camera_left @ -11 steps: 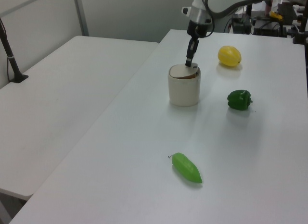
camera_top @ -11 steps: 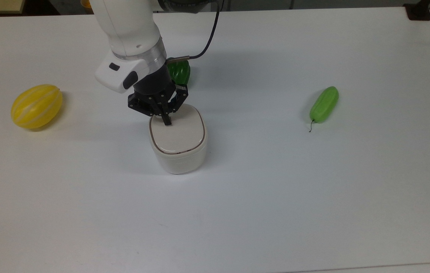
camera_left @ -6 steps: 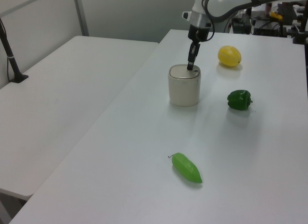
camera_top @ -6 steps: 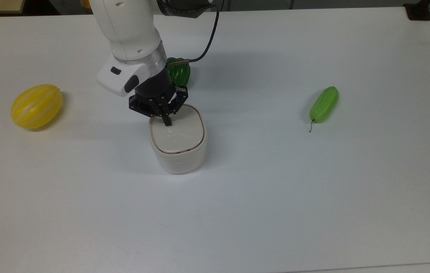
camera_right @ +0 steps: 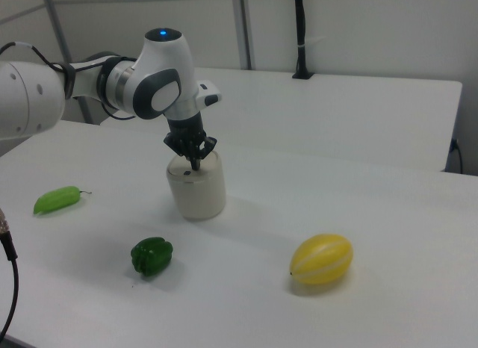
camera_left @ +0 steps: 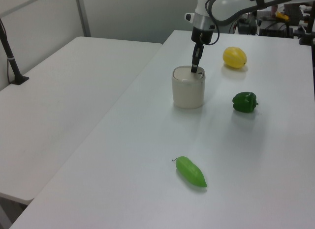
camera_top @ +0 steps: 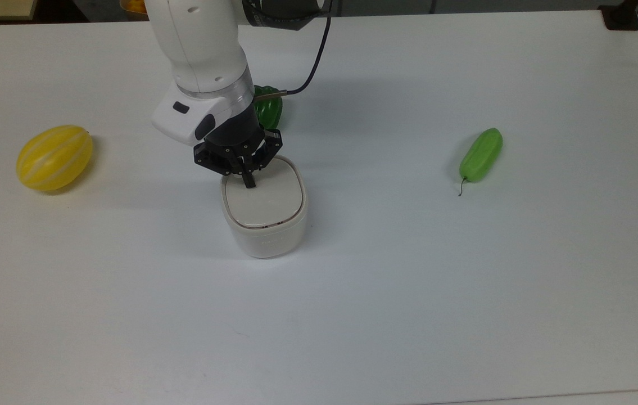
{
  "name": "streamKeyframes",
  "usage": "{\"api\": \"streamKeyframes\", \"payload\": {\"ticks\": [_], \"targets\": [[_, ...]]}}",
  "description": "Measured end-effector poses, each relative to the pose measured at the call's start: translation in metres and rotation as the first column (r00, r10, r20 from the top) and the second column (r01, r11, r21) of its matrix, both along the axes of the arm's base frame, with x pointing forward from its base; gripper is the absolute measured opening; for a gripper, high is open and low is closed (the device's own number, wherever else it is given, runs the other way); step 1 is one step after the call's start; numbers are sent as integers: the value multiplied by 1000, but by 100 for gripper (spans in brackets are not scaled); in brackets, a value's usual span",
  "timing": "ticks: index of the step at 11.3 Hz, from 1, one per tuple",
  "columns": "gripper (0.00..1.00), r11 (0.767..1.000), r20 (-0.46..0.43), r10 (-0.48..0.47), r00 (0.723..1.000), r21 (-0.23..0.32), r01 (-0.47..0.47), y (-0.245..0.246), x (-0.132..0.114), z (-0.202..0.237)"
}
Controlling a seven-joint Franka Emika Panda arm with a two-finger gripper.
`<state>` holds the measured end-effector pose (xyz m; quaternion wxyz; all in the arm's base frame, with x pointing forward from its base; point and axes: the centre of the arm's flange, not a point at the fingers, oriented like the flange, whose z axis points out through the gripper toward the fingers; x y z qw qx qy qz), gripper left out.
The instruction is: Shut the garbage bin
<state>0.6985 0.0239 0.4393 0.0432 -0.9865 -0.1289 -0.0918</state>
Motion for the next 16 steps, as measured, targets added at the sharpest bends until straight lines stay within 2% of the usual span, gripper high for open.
{"api": "streamKeyframes", "payload": {"ticks": [4,6,8,9,11,13,14,16], "targets": [[1,1000,9,4,1000,-8,-4,0,0,6],[1,1000,40,-9,999,-2,9,-9,-7,34],[1,998,5,-60,998,20,60,-33,-30,77],[1,995,-45,-92,995,33,94,-46,-50,100],[4,986,-131,-161,978,17,164,-78,-95,146],[14,980,-173,-194,966,7,198,-98,-133,174],[26,978,-186,-204,961,3,208,-102,-144,180],[57,975,-187,-219,958,4,224,-103,-153,185]]}}
